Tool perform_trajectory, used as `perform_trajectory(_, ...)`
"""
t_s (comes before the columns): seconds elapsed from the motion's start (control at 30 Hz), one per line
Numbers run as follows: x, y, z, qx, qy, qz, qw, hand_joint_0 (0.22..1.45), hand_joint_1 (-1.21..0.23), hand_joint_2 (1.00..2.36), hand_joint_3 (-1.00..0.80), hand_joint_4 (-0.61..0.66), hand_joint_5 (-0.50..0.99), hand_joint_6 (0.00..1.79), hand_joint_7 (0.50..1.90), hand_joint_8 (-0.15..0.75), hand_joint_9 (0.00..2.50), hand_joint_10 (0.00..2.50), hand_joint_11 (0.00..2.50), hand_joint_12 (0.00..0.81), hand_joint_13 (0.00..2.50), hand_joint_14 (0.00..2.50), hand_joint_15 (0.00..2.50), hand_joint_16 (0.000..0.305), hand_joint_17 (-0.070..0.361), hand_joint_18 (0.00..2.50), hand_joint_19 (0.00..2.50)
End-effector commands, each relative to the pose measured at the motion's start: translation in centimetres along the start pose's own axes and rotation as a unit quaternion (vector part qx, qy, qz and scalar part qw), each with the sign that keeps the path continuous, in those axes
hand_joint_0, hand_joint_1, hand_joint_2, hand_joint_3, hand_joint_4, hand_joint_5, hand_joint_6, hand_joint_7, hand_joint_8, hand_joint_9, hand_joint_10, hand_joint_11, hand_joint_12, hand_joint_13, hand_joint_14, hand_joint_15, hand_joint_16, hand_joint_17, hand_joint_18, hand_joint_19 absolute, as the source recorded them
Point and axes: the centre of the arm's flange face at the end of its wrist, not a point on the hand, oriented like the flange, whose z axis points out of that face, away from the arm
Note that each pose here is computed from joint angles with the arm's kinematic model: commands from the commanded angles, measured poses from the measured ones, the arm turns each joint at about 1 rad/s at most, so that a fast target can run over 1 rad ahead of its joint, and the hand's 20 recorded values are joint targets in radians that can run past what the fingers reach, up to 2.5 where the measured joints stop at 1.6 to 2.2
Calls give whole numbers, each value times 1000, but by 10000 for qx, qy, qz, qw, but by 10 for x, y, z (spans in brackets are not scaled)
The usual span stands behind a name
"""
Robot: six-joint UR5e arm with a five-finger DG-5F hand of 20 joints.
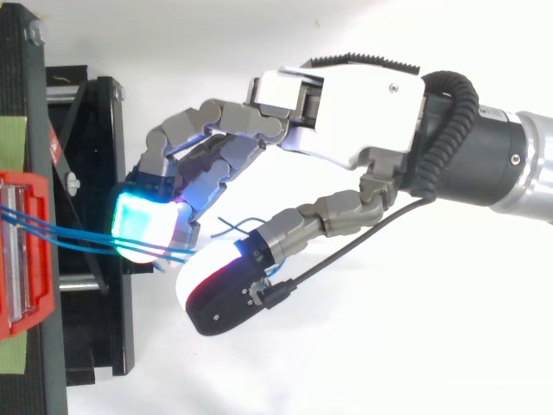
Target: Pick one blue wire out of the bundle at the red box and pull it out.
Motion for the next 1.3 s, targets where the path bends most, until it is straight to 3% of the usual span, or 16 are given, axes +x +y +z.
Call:
perform_trajectory(0.0,0,0,0,0,1,-4,10000,602,-768,1010,-369,173,-138,824,1050,270,958,17,622,350,658,15,339,49,110,454,413)
perform_trajectory(0.1,1,0,0,-1,8,-2,10000,604,-778,1013,-303,142,-145,844,1095,268,958,18,639,349,663,13,340,49,111,460,411)
perform_trajectory(0.27,2,0,0,-1,16,-9,10000,620,-823,1014,-251,87,-173,908,1013,263,934,19,674,347,667,13,345,49,111,469,404)
perform_trajectory(0.43,2,0,0,-1,16,6,10000,624,-832,1017,-195,70,-187,914,1038,262,910,19,679,346,665,13,347,50,111,473,403)
perform_trajectory(0.73,2,0,0,0,8,-9,10000,660,-848,1015,-147,154,-197,869,1011,269,904,16,655,350,668,12,334,51,114,498,395)
perform_trajectory(0.83,2,0,0,0,8,-9,10000,656,-803,1011,-117,220,-186,839,921,281,937,18,633,361,679,12,334,54,121,512,392)
perform_trajectory(0.97,1,0,0,-1,8,-10,10000,664,-670,1003,-93,318,-152,751,955,306,995,16,600,389,699,11,326,60,135,530,384)
perform_trajectory(1.07,1,0,0,-1,8,5,10000,672,-642,1003,-93,303,-143,724,1014,307,993,16,600,384,695,12,330,58,130,516,386)
perform_trajectory(1.2,2,0,0,-1,16,6,10000,682,-641,1018,-79,260,-173,777,913,279,903,16,653,349,669,13,341,50,113,479,404)
perform_trajectory(1.27,2,1,0,-9,15,9,10000,698,-753,1018,-95,261,-188,817,874,276,891,16,652,347,669,13,339,50,112,492,396)
